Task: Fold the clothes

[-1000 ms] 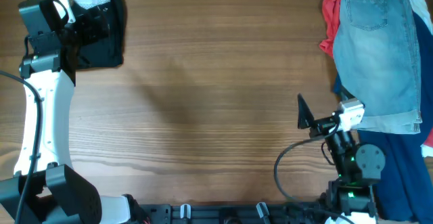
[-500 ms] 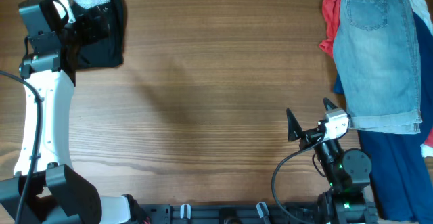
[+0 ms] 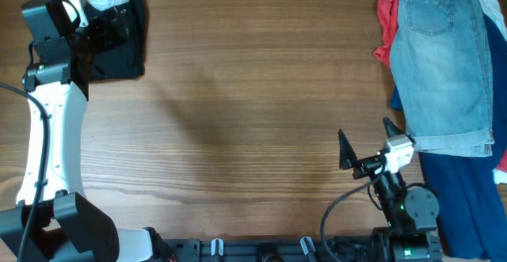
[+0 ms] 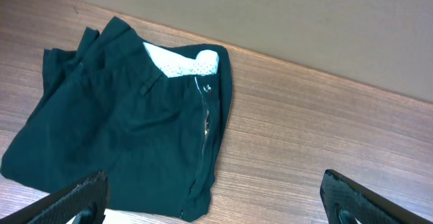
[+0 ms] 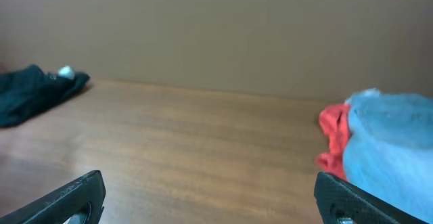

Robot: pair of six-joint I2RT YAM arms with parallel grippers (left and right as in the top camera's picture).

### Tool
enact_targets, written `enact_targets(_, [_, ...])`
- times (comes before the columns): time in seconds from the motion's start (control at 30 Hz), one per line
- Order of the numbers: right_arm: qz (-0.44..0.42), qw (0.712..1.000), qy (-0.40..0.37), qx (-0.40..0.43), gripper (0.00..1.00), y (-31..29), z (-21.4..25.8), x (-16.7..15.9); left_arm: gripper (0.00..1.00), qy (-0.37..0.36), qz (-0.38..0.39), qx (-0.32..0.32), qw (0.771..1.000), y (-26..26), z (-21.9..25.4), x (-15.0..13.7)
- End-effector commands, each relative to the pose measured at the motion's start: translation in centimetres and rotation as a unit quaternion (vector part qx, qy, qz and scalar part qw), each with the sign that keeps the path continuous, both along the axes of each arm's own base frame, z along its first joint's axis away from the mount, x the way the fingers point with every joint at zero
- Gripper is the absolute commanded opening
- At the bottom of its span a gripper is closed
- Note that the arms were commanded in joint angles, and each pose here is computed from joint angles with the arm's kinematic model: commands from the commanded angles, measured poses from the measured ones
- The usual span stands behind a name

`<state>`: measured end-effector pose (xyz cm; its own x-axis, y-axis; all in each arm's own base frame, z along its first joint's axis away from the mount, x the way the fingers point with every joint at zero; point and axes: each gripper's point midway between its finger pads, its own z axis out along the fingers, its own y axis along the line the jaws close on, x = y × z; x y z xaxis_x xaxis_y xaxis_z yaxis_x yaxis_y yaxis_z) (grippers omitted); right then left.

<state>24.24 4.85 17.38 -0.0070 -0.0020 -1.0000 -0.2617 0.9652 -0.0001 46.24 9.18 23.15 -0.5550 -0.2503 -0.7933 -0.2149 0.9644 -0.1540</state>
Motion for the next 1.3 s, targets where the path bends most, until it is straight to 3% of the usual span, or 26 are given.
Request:
enact_targets(0.0, [-0.006, 1.000, -0.014, 0.003, 1.00, -0.2, 0.6, -0.1, 1.00, -0.004, 0.000, -0.008, 1.000, -0.2, 0.2, 0.0])
enact_targets(0.67, [-0.006, 1.000, -0.011, 0.003, 1.00, -0.2, 0.5, -0.1, 1.00, -0.004, 0.000, -0.008, 1.000, -0.2, 0.2, 0.0])
enact_targets(0.8, [-0.006, 1.000, -0.011, 0.003, 1.00, -0.2, 0.5, -0.1, 1.00, 0.012, 0.031, 0.080, 0.996, 2.5, 0.2, -0.5])
enact_targets(1.03, [-0.006, 1.000, -0.011, 0.003, 1.00, -0.2, 0.5, -0.1, 1.00, 0.008, 0.031, 0.081, 0.996, 2.3, 0.7, -0.7])
enact_targets(1.13, [-0.006, 1.000, -0.011, 0.003, 1.00, -0.2, 0.5, -0.1, 1.00, -0.009, 0.032, 0.084, 0.996, 2.0, 2.8, -1.7])
enact_targets(1.27, [-0.006, 1.000, -0.011, 0.003, 1.00, -0.2, 0.5, -0.1, 1.00, -0.017, 0.020, 0.078, 0.997, 0.5, 4.5, -5.3])
